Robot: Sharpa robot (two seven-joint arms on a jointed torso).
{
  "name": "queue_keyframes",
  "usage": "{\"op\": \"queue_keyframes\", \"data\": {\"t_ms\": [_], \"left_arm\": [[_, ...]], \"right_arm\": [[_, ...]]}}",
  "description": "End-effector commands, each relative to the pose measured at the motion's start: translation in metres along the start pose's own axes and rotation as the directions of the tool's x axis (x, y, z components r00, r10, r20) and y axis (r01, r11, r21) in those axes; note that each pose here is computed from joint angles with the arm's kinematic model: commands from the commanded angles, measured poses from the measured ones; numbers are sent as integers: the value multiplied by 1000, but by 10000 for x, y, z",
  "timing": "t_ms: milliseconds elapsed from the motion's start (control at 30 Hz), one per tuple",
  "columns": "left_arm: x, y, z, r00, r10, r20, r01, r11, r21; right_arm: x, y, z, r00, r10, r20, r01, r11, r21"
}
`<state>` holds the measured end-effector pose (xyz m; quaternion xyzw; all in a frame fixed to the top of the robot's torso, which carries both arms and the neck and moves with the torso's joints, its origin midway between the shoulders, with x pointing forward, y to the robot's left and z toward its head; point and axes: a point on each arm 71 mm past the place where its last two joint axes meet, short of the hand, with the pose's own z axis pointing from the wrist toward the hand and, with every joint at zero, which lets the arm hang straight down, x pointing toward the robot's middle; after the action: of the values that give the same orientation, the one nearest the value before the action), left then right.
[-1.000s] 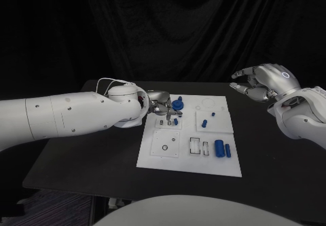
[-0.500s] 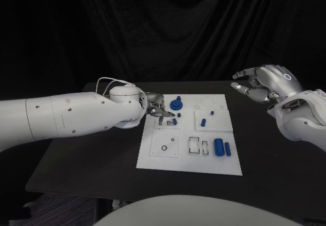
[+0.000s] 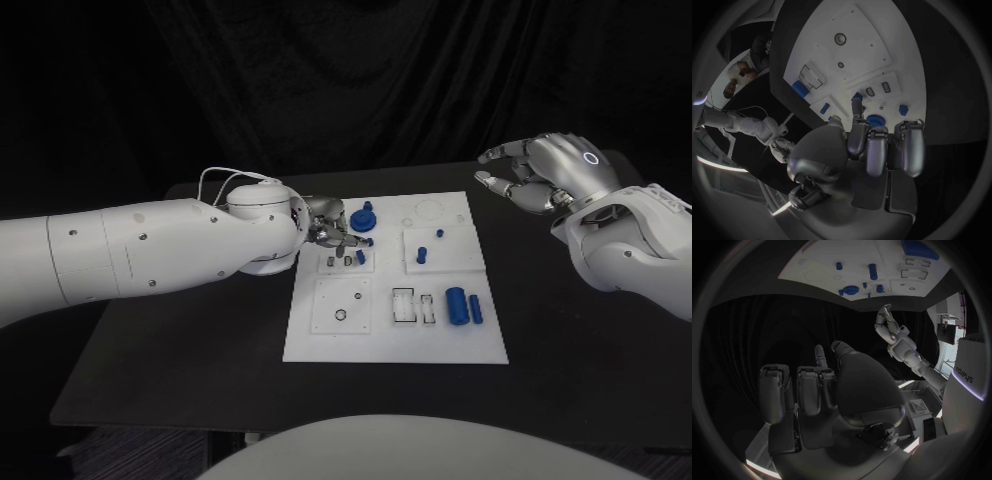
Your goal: Assemble the parts on the task board
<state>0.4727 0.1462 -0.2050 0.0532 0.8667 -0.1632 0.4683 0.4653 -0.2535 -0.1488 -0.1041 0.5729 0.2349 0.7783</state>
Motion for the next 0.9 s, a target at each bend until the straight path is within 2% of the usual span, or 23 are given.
{"op": "queue_keyframes", "data": {"t_ms": [33, 333, 900], "left_arm": [[-4, -26, 29, 1000, -27, -5, 27, 1000, 13], [-21, -5, 68, 999, -42, 17, 42, 999, -29], [-3, -65, 185, 999, -34, 7, 34, 999, -20]], "right_arm": [[-7, -7, 1, 1000, -1, 19, 1, 1000, 3], [7, -7, 4, 1000, -3, 3, 3, 1000, 1], [8, 3, 3, 1000, -3, -2, 3, 1000, -6]]}}
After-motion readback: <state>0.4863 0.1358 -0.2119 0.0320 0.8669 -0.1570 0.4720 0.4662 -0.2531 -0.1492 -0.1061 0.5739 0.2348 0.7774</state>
